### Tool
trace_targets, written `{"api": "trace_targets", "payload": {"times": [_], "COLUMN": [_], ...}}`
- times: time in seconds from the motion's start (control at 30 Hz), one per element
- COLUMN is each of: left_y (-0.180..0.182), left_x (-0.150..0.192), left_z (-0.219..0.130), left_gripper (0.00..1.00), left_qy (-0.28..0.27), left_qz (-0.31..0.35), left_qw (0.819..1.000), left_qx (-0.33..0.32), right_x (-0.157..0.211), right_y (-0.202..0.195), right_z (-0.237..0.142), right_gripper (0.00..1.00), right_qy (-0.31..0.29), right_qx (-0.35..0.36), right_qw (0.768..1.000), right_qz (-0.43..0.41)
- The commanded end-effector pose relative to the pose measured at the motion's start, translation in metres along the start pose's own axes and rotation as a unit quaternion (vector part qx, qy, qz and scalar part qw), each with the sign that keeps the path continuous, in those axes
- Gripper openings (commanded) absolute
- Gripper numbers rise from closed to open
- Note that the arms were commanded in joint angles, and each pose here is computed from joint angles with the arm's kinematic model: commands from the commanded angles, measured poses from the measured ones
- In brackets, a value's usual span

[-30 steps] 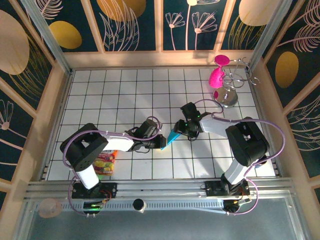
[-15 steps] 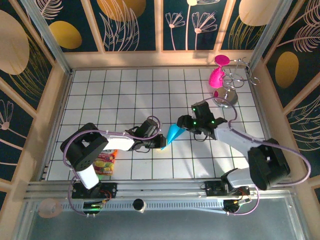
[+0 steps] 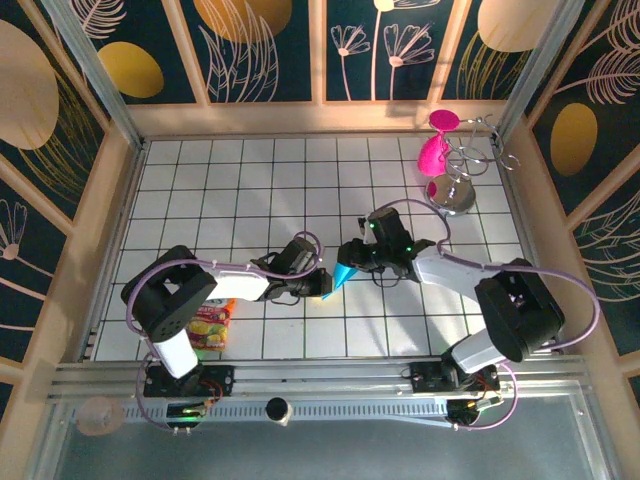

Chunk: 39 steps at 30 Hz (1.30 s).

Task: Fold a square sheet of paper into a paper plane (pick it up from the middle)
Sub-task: Fold the wing for the fifth time at the center of the table.

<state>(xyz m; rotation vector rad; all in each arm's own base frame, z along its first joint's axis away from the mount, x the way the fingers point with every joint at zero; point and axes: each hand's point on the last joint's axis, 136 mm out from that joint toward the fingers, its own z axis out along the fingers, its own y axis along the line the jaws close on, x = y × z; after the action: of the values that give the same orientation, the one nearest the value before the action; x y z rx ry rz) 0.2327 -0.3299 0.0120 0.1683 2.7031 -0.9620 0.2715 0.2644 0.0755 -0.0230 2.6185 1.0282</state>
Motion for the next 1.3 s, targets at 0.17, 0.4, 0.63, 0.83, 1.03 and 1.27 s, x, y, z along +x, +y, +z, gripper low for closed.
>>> {"api": "trace_targets", "payload": {"times": [0.17,0.4,0.63,0.83,1.03,1.27], "left_y": [0.038,0.04,0.042,0.043,0.045,0.046], "left_x": [0.03,0.031,0.031,0.032,0.033,0.033], "left_z": [0.015,0.015,0.015,0.015,0.015,0.015], "left_gripper": [0.11,0.11,0.11,0.12,0.13,0.13], "left_qy": [0.044,0.045,0.046,0.046,0.047,0.046], "left_qz": [-0.02,-0.022,-0.024,-0.026,-0.029,-0.03], "left_qw": [0.997,0.997,0.996,0.996,0.996,0.995], "left_qx": [-0.063,-0.066,-0.07,-0.073,-0.077,-0.079], "right_x": [-0.008,-0.007,-0.006,-0.003,0.0,0.005], "right_y": [-0.005,-0.023,-0.035,-0.043,-0.049,-0.058], "right_z": [0.018,0.023,0.021,0.022,0.023,0.024], "right_gripper": [0.26,0.25,0.25,0.25,0.25,0.25], "right_qy": [0.004,0.006,0.0,0.0,-0.002,-0.003], "right_qx": [0.007,0.036,0.054,0.063,0.071,0.077], "right_qw": [1.0,0.999,0.998,0.998,0.997,0.996], "right_qz": [-0.002,0.014,0.024,0.03,0.035,0.042]}}
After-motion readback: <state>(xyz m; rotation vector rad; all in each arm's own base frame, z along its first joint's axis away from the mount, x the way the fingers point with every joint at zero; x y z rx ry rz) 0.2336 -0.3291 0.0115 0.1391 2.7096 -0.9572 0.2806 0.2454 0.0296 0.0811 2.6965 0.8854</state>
